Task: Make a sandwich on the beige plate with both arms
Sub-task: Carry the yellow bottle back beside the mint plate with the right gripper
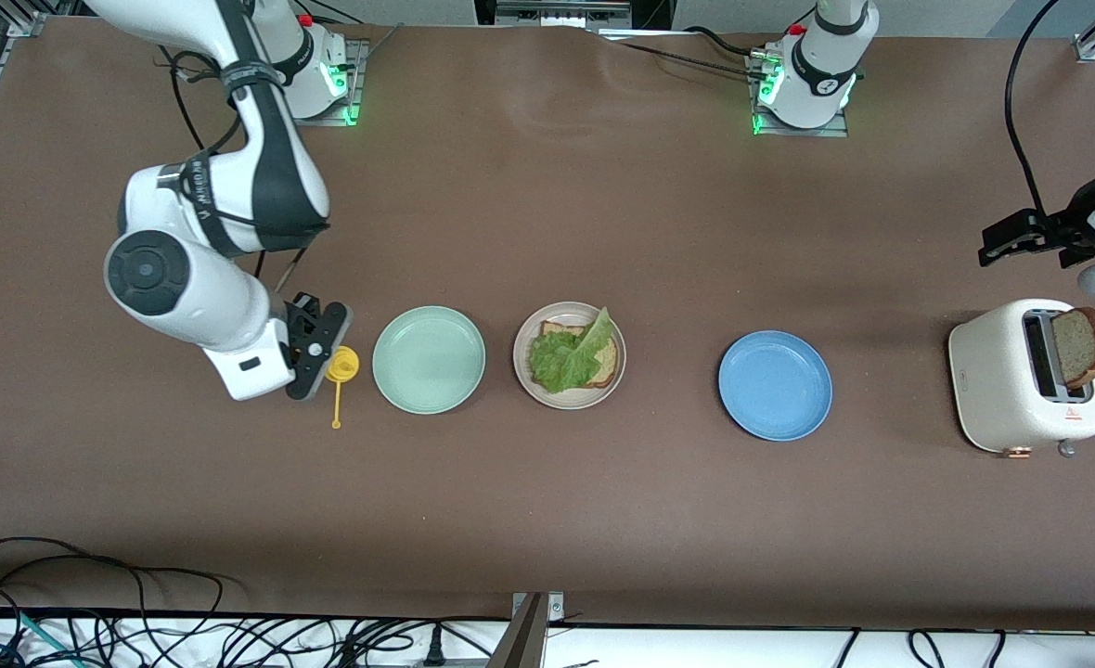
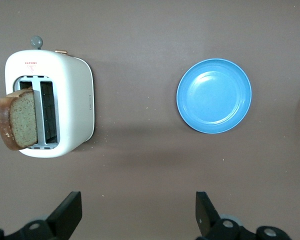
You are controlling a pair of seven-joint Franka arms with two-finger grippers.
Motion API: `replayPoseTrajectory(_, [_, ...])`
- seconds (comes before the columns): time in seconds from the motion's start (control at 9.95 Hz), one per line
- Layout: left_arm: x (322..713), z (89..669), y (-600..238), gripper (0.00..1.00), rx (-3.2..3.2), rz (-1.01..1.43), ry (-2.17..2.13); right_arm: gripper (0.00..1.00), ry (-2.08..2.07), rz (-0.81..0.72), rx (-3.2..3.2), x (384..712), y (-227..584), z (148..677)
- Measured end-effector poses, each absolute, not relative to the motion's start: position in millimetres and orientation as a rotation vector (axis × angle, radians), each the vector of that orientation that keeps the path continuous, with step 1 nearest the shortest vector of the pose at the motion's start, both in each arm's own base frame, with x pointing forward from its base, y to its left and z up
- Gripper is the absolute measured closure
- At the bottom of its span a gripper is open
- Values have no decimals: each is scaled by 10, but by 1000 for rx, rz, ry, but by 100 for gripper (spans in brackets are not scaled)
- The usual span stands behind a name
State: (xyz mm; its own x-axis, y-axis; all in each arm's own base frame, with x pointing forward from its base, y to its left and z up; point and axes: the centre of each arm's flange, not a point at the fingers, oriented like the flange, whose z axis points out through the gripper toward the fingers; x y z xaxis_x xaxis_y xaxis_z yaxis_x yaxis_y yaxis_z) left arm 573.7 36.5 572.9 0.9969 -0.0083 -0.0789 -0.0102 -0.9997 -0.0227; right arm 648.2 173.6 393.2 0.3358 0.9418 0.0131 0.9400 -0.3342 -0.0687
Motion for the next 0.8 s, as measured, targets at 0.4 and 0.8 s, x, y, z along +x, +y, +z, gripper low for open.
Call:
replayPoseTrajectory(0.4, [5736,5732,342,0,-3116,123,21,83,-1755,-179,-2291,6418,945,3547])
replayPoseTrajectory(0.8, [5738,5731,296,0,-3116,123,34,83,-1746,-418,-2051,6284,399,3022])
